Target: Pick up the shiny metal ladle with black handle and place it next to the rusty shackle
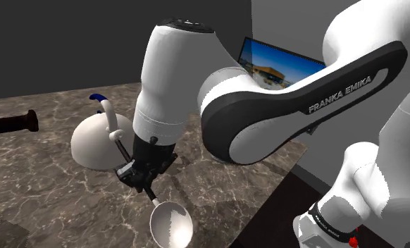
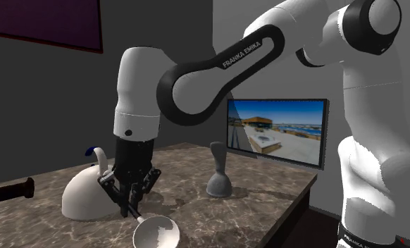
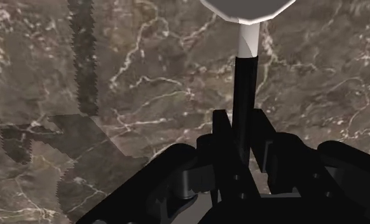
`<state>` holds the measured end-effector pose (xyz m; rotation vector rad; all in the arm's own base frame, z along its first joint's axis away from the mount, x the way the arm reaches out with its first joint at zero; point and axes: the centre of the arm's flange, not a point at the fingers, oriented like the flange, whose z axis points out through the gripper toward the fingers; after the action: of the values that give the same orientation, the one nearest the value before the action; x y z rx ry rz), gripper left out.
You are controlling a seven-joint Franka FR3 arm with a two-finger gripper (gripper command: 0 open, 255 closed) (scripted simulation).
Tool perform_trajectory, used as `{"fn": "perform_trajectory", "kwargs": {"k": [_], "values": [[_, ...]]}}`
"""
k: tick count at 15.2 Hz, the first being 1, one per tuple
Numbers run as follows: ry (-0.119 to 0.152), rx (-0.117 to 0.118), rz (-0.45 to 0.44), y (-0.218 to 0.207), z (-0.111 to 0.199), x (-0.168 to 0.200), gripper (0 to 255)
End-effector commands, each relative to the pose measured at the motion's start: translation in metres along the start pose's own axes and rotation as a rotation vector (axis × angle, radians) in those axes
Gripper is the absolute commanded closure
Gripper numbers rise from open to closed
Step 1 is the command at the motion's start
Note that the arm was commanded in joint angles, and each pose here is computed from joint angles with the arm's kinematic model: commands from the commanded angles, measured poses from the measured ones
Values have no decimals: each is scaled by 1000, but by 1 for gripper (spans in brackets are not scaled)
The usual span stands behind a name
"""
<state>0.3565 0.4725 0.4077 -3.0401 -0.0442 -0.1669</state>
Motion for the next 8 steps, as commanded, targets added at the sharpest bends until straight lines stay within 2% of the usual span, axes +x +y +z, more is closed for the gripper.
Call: {"fn": "perform_trajectory", "kwargs": {"k": [1,8], "values": [[0,0,1,1,11,-1,255],[0,0,1,5,47,-5,255]]}}
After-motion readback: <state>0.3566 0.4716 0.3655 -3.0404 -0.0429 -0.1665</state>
